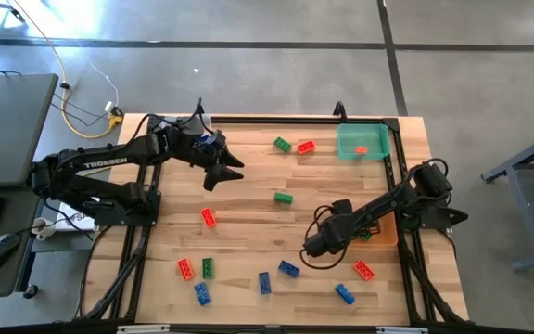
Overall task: Sort & place blocks by color
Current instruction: Put the green game piece into the orange bin, then put the orange game piece into the green bin, then put the blue game piece into the transparent bin
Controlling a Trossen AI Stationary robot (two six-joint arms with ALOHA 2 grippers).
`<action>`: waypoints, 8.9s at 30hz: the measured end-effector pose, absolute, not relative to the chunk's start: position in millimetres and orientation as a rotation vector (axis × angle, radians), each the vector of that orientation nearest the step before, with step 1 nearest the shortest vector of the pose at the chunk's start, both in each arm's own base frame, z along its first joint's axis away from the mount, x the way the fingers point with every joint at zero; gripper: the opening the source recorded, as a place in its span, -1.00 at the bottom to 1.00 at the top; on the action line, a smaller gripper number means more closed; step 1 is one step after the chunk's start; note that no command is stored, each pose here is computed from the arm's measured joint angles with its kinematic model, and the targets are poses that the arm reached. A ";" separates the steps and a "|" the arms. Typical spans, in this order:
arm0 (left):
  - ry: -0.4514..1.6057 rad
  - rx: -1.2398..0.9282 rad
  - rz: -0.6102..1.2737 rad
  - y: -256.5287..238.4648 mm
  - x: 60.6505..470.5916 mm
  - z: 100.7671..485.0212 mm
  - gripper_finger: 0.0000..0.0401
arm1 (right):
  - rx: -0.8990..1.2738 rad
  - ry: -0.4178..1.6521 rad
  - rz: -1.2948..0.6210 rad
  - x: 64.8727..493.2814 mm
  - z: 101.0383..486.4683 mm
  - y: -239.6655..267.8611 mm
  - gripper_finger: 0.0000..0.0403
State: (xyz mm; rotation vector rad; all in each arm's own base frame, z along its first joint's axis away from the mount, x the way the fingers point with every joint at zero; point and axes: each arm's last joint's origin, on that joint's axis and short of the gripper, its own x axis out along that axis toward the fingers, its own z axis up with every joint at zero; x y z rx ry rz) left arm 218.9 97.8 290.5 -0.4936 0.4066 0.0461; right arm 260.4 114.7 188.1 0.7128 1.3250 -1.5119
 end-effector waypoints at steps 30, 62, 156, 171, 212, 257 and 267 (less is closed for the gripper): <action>0.413 -0.495 0.060 98.6 218.3 289.7 0.14 | 0.659 0.968 -1.141 255.9 273.3 30.8 0.12; 0.417 -0.534 0.367 129.2 200.8 284.7 0.14 | -0.076 0.712 -0.437 263.6 306.2 -200.3 0.30; 0.557 -0.046 0.583 138.4 194.7 282.3 0.14 | 0.255 1.316 -0.362 300.4 243.0 -201.9 -0.48; 0.603 0.126 0.674 142.1 193.3 284.6 0.14 | 0.245 1.263 -0.981 261.5 286.8 -206.7 -0.48; 0.526 -0.260 0.748 139.3 191.3 279.1 0.14 | 0.754 1.450 -1.175 146.8 198.4 -242.0 -0.48; 1.008 0.067 -0.300 -11.1 203.2 279.5 0.14 | 0.721 1.119 -1.143 197.3 301.4 -201.8 -0.10; 0.978 0.281 -0.555 -58.8 195.8 279.4 0.14 | 0.740 1.056 -1.079 231.2 309.5 -155.1 -0.10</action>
